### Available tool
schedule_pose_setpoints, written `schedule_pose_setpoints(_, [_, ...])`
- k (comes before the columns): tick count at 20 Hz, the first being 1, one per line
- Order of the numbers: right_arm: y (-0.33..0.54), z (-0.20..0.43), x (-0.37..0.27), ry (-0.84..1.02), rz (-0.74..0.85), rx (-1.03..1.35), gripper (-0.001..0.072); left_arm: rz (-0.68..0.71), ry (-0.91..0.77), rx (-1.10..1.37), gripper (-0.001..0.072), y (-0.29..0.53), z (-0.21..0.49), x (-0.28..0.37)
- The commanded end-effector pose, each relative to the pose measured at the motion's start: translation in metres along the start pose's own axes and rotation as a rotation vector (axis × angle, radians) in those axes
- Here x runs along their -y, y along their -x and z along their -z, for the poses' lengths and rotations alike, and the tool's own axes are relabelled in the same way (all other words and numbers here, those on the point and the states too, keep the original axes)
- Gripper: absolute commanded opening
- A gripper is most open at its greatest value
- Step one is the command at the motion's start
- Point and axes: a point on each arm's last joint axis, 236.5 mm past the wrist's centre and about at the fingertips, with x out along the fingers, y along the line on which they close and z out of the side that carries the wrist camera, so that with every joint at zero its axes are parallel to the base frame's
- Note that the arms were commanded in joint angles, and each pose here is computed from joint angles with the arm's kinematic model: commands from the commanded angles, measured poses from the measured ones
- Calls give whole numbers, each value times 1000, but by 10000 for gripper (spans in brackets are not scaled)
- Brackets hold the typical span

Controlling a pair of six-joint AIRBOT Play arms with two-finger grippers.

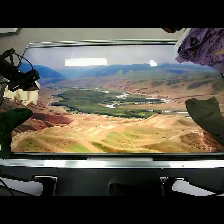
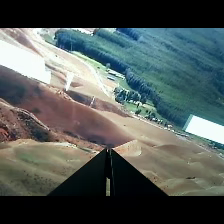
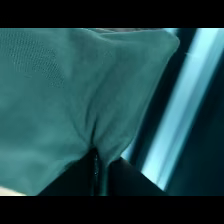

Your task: Fold the clothes and pants, and hang the long-sleeved shirts on hangers.

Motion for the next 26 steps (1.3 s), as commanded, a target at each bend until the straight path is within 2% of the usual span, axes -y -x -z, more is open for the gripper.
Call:
schedule_pose_setpoints(1, [-28,29,32,16,112,-21,32,-1,-2,-2,16,0,0,0])
schedule_pose_setpoints(9, [-60,64,57,42,215,-74,32,-1,-1,-1,17,0,0,0])
schedule_pose_setpoints(18, [-65,57,64,70,244,-34,38,-1,-1,-1,17,0,0,0])
schedule_pose_setpoints(22, [-58,46,79,131,312,-5,218,-1,-1,-2,17,0,1,0])
schedule_pose_setpoints(24, [-47,29,67,164,265,37,467,-1,-1,-3,17,0,1,0])
schedule_pose_setpoints(25, [-41,20,56,187,214,56,523,-3,-1,-10,17,0,2,-1])
schedule_pose_setpoints(26, [-32,11,40,190,143,79,522,-6,-1,-19,17,0,5,-1])
